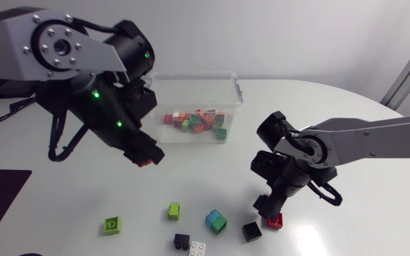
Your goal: Place the duplo bricks in the container
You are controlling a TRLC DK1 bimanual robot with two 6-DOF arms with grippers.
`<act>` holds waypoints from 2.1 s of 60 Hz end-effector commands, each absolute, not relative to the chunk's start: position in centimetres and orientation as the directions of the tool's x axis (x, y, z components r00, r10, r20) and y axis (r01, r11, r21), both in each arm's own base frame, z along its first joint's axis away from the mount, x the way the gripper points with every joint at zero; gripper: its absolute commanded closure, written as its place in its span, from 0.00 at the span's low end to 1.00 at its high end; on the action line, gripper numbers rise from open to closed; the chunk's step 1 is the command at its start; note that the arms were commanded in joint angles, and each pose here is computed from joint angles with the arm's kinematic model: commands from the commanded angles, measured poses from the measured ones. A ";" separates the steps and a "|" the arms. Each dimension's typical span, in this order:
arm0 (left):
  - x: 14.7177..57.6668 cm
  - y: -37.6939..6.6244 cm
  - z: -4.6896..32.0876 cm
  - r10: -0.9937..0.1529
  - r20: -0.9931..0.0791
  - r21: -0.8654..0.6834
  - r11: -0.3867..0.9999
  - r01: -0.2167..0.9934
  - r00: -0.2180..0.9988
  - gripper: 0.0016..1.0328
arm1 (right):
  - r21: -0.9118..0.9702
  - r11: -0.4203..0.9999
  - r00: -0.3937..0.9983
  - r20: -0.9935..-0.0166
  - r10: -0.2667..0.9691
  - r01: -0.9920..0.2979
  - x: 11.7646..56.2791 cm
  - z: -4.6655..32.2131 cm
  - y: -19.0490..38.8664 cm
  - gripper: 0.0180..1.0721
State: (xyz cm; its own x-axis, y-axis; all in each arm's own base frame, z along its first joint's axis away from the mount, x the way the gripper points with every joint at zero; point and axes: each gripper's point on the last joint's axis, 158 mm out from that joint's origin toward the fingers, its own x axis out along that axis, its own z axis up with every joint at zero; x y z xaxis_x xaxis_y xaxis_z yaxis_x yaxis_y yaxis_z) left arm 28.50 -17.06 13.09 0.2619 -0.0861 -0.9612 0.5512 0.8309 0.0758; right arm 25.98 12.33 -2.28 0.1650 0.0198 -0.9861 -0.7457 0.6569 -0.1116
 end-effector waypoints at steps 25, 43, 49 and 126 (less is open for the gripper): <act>36.1 -17.4 21.8 -0.237 -0.768 0.042 0.908 0.416 0.595 0.74 | -0.080 0.451 0.098 -0.995 0.017 -0.889 24.9 -4.1 11.4 0.20; 39.9 -18.1 23.9 -0.304 -0.664 -0.031 0.924 0.382 0.683 0.74 | -0.042 0.430 0.083 -0.994 0.075 -0.902 25.3 -3.9 12.6 0.62; 41.7 -18.4 24.5 -0.319 -0.614 -0.041 0.926 0.374 0.722 0.74 | -0.082 0.454 0.144 -0.984 0.105 -0.887 27.0 -0.9 13.2 0.66; 43.2 -12.1 23.4 -0.214 -0.708 0.257 0.810 0.527 0.674 0.15 | -0.055 0.777 0.648 -0.591 0.480 -0.626 47.3 21.7 24.6 0.69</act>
